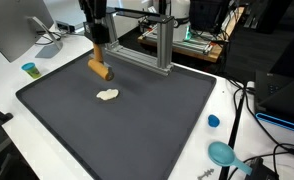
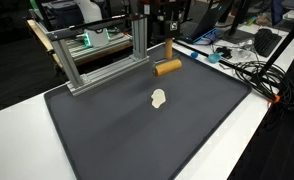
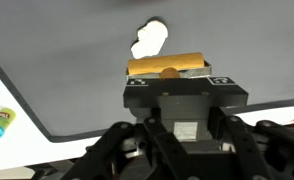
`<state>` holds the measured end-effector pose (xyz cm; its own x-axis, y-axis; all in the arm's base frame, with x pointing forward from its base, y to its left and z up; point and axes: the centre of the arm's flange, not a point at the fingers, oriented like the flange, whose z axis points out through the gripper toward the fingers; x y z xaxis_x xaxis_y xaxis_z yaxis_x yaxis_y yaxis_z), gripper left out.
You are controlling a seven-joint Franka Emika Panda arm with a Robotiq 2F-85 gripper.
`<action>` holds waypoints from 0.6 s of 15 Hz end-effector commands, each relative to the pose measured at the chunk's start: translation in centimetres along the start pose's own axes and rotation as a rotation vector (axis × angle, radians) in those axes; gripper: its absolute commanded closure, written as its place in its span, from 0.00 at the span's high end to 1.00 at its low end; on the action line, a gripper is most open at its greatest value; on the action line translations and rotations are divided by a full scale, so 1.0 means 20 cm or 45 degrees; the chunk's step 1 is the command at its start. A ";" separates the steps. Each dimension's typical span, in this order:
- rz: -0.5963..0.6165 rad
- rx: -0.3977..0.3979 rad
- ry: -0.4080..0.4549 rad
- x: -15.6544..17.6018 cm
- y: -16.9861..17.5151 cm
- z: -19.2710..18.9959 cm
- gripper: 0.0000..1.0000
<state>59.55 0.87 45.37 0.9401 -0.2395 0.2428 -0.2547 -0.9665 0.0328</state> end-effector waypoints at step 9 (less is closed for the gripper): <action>-0.537 0.083 -0.010 -0.02 0.02 0.06 0.22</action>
<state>59.29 1.84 43.91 0.9781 0.0407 0.2043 0.0233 -0.9960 0.0866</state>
